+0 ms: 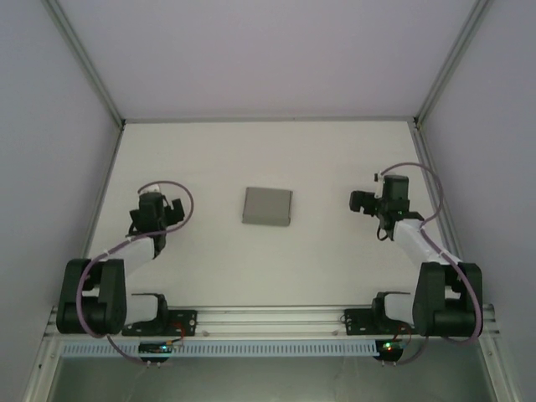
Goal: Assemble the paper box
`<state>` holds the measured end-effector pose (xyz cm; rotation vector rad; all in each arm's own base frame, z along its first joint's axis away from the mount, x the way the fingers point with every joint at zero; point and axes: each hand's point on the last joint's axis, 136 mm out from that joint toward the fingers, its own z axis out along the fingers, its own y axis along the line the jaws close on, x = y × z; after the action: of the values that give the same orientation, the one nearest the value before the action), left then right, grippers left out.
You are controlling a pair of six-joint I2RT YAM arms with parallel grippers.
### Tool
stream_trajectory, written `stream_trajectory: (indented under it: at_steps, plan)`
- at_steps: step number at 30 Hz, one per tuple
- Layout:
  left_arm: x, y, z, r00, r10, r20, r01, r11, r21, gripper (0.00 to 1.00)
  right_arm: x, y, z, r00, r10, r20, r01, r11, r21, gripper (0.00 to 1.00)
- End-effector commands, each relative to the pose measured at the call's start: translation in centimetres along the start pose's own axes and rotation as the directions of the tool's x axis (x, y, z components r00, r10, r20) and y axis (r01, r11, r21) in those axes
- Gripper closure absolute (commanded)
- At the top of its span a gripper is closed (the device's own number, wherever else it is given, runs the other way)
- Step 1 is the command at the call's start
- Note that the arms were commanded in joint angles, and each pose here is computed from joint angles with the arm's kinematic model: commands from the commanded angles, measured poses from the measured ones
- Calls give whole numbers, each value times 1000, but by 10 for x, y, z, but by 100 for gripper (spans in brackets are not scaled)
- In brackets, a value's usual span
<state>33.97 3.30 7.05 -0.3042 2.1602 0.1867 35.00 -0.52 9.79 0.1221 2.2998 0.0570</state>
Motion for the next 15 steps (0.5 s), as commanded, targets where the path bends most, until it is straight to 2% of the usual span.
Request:
stream_trajectory:
  at_steps: [1, 3, 5, 7, 8, 10, 11, 12, 13, 15]
  plan:
    - [-44, -9, -1, 984, -2, 177, -6, 999, 44, 0, -35, 5, -2, 980, -9, 197, 16, 999, -34, 1]
    - [-50, -14, -3, 974, -23, 224, 5, 997, 81, 0, -31, -1, 5, 971, -26, 239, 30, 1000, -10, 1]
    - [-57, -17, -8, 957, -25, 287, -5, 995, 104, 0, -30, 1, 9, 938, -83, 336, 92, 996, -11, 1]
    - [-57, -18, -4, 963, -16, 270, -14, 994, 109, 0, -26, 1, 11, 911, -33, 412, 57, 997, -46, 1]
    - [-57, -22, -3, 963, -6, 268, -29, 991, 128, 1, -22, -1, 15, 910, -9, 413, 36, 998, -57, 1]
    - [-55, -30, -5, 964, 13, 264, -60, 983, 172, 0, -13, -5, 29, 911, -52, 410, 69, 997, -27, 1]
    - [-55, -32, -7, 962, 12, 271, -64, 980, 186, 0, -19, 0, 30, 898, -2, 441, 35, 997, -68, 1]
    - [-56, -28, -7, 961, 1, 278, -50, 984, 169, 0, -18, 2, 30, 913, -16, 407, 49, 996, -71, 1]
    - [-57, -23, -6, 959, -1, 283, -43, 988, 150, 1, -13, -2, 34, 936, -76, 344, 89, 996, -24, 1]
    - [-64, -18, -4, 946, 28, 324, -67, 992, 110, 0, -18, -4, 41, 933, -33, 359, 39, 999, -9, 1]
